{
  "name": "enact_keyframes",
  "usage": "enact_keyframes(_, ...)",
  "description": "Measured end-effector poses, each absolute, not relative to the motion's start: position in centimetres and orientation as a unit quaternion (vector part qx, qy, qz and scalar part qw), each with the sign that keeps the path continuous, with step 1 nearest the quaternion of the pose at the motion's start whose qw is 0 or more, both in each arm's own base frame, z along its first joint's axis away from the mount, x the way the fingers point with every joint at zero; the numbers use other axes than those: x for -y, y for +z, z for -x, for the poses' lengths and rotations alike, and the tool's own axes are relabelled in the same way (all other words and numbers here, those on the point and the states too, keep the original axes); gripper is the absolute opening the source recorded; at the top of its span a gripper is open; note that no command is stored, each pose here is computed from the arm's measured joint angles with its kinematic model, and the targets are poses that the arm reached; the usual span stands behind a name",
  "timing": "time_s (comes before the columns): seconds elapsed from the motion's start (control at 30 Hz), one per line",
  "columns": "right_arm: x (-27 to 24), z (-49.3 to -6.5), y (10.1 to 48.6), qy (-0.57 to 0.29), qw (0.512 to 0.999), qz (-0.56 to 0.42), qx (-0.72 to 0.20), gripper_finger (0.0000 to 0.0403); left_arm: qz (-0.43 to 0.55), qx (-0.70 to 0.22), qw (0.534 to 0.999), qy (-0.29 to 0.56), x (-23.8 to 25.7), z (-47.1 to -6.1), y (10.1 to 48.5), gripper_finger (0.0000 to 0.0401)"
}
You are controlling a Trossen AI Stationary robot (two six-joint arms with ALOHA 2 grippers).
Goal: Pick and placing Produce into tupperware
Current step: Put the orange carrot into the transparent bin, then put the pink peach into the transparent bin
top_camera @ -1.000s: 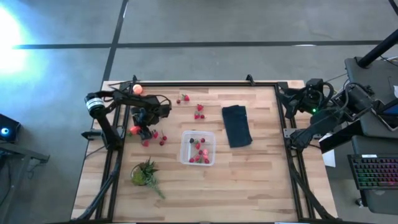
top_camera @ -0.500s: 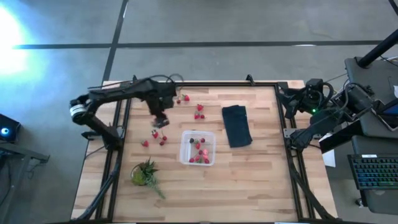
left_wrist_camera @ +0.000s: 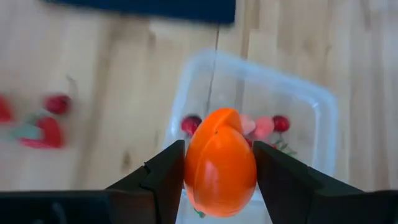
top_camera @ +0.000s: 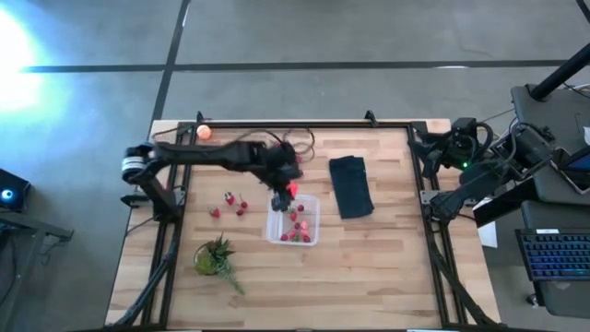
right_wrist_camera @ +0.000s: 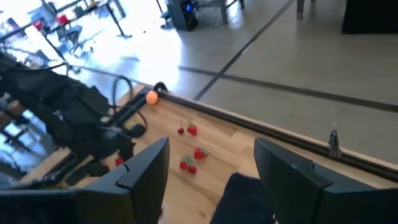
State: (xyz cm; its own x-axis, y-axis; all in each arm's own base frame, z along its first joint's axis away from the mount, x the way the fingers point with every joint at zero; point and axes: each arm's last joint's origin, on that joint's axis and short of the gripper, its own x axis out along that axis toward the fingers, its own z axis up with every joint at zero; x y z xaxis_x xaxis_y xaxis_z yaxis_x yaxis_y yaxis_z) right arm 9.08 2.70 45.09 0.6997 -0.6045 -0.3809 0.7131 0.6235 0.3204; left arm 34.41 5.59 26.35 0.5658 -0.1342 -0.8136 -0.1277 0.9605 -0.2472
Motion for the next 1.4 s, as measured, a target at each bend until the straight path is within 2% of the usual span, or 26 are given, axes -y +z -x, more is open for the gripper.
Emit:
enact_keyframes(0.13, -2.7, -8.9, 45.0, -0.356, 0.895, -0.229, -0.138, 0.0226, 0.147, -0.498, 0.855, -0.010, -4.3, -35.7, 23.9, 0.0168)
enact_keyframes(0.27, -2.6, -8.8, 45.0, -0.348, 0.899, -0.221, -0.150, 0.0226, 0.138, -0.498, 0.856, -0.025, -2.9, -36.6, 23.3, 0.0168)
enact_keyframes(0.33, -2.6, -8.8, 45.0, -0.346, 0.900, -0.215, -0.153, 0.0226, 0.151, -0.511, 0.846, -0.005, -2.4, -36.8, 22.6, 0.0171)
enact_keyframes(0.53, -2.5, -8.5, 45.1, -0.341, 0.905, -0.201, -0.158, 0.0226, 0.153, -0.531, 0.833, 0.010, -1.1, -37.0, 21.4, 0.0209)
enact_keyframes(0.7, -2.2, -8.1, 45.2, -0.338, 0.906, -0.200, -0.157, 0.0226, 0.126, -0.534, 0.834, 0.049, -1.2, -36.3, 22.9, 0.0245)
enact_keyframes(0.87, -2.0, -7.7, 45.2, -0.336, 0.907, -0.203, -0.153, 0.0226, 0.118, -0.583, 0.791, 0.141, -4.0, -33.1, 26.9, 0.0253)
enact_keyframes(1.07, -1.7, -7.4, 45.3, -0.337, 0.908, -0.202, -0.147, 0.0226, 0.245, -0.554, 0.736, 0.302, -11.0, -28.1, 29.8, 0.0253)
enact_keyframes(1.2, -1.7, -7.4, 45.3, -0.343, 0.907, -0.198, -0.141, 0.0226, 0.278, -0.539, 0.712, 0.355, -15.5, -25.0, 29.5, 0.0253)
enact_keyframes(1.4, -1.7, -7.4, 45.3, -0.344, 0.907, -0.200, -0.140, 0.0226, 0.267, -0.586, 0.655, 0.395, -20.4, -20.6, 26.7, 0.0253)
